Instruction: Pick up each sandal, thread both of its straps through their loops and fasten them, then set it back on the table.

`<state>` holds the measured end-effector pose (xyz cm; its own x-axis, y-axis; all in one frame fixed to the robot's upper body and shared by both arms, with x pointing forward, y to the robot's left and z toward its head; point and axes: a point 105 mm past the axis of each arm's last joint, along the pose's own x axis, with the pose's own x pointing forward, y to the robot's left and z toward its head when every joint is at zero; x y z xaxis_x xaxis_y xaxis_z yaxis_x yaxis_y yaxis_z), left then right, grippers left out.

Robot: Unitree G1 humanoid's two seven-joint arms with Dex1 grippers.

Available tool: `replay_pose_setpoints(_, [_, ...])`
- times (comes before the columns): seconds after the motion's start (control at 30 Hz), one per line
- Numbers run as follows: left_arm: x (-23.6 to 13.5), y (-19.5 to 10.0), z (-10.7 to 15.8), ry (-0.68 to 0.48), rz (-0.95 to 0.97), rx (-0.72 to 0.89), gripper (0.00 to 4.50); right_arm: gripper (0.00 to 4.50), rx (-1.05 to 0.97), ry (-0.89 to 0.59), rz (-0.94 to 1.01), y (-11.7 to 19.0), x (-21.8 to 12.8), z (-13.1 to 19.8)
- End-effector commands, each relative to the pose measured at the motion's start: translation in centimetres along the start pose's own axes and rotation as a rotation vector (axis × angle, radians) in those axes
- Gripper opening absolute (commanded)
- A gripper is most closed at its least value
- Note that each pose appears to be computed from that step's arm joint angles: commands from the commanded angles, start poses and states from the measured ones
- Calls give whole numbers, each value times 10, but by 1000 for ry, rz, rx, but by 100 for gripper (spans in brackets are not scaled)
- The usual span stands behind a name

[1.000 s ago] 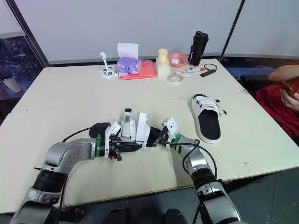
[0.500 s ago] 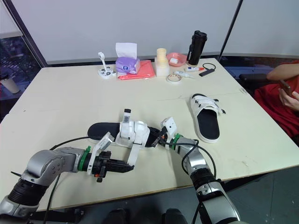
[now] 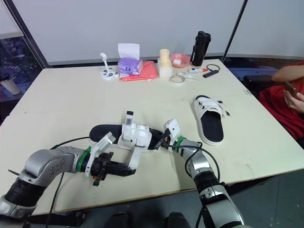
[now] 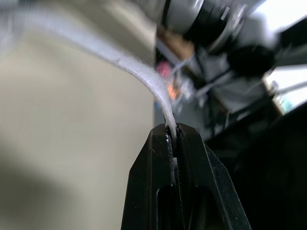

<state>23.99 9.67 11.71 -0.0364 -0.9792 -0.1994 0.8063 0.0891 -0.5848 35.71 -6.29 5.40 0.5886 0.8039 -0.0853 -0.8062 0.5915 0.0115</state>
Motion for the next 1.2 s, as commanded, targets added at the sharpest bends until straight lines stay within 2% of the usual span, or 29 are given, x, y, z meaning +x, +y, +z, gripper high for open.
replay_pose_setpoints(0.03, [-4,-7,36,-131,-44,12,2,0,192,382,-150,-5,-48,-108])
replay_pose_setpoints(0.1, [-3,-3,51,-191,-34,-6,2,0,191,382,-150,-5,-47,-108])
replay_pose_setpoints(0.2, [1,25,73,-306,77,-51,2,0,191,378,-149,-5,-46,-107])
replay_pose_setpoints(0.3, [9,47,72,-282,175,-86,2,0,191,377,-150,-4,-46,-108])
replay_pose_setpoints(0.4, [16,54,68,-234,207,-72,2,0,180,389,-148,-3,-48,-110])
replay_pose_setpoints(0.47, [16,58,72,-253,219,-101,2,0,183,389,-152,-3,-49,-112])
replay_pose_setpoints(0.57, [14,60,81,-286,214,-107,104,0,185,388,-156,-3,-49,-112])
replay_pose_setpoints(0.8, [8,48,116,-369,182,33,446,0,187,387,-159,-3,-49,-112])
replay_pose_setpoints(0.97, [0,49,147,-360,257,270,446,0,187,387,-160,-3,-49,-112])
replay_pose_setpoints(1.07, [-4,60,155,-246,346,481,446,0,186,389,-158,-3,-49,-112])
replay_pose_setpoints(1.2, [-5,86,148,-90,415,597,446,0,186,390,-159,-4,-49,-112])
